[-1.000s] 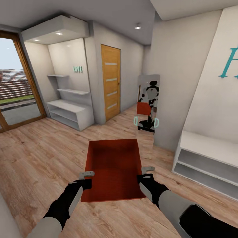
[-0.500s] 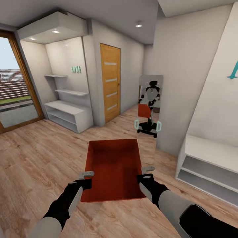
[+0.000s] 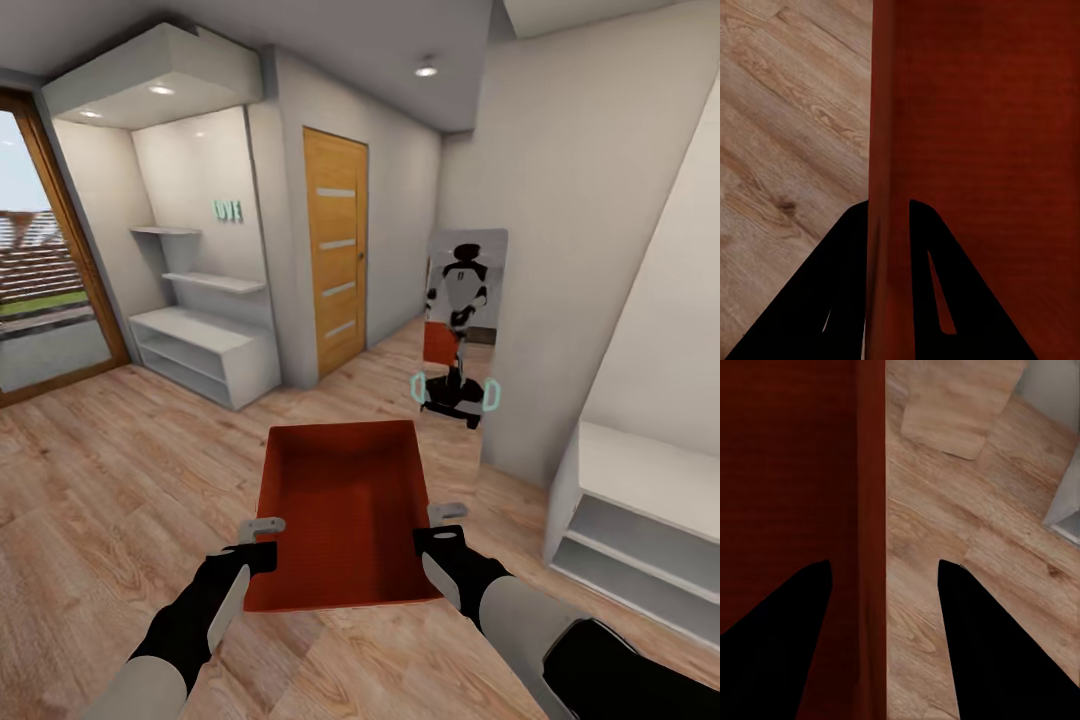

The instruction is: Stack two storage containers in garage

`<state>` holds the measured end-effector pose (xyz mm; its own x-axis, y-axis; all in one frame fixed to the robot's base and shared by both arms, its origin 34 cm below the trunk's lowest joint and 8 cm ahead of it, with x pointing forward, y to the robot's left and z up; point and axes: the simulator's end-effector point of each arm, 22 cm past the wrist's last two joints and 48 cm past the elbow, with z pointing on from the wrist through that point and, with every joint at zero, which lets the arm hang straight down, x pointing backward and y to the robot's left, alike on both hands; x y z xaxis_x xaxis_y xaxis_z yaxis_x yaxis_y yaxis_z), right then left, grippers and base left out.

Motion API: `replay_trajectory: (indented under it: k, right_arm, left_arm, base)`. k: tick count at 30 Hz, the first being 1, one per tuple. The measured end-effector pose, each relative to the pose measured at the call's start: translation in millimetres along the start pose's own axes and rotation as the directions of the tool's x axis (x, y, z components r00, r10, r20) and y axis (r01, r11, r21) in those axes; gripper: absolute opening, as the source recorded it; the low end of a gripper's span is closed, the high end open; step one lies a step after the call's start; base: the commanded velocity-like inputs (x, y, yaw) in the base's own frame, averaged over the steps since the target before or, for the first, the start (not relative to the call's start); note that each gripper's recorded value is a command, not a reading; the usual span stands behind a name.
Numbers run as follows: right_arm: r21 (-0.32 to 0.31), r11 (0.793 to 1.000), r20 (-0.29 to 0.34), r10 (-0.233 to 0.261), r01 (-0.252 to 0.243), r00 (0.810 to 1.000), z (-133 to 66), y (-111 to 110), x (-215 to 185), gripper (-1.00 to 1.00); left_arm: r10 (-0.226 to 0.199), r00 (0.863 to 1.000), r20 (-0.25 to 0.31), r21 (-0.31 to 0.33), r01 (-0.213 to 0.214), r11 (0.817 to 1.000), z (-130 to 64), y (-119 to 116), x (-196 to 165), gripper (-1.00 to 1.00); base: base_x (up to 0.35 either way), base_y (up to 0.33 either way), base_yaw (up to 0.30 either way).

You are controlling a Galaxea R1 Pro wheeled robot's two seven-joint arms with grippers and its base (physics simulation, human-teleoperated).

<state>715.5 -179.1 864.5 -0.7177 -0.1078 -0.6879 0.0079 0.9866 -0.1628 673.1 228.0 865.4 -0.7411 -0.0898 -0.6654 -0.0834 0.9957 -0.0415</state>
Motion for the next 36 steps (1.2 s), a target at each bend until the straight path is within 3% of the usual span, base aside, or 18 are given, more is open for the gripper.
replay_trajectory:
  k: [31, 36]
  right_arm:
    - [0.001, 1.000, 0.011, 0.001, -0.001, 1.000, -3.9, -1.0, -5.8, -1.00]
    - [0.002, 1.000, 0.013, 0.001, -0.001, 1.000, -4.5, -1.4, -7.0, -1.00]
  left_arm:
    - [0.000, 1.000, 0.011, 0.001, 0.000, 1.000, -3.8, -0.3, -5.4, -1.00]
    - [0.000, 1.000, 0.013, 0.001, 0.000, 1.000, -4.4, -0.5, -6.4, -1.00]
  base:
    - [0.322, 0.000, 0.252]
    - [0.322, 0.000, 0.075]
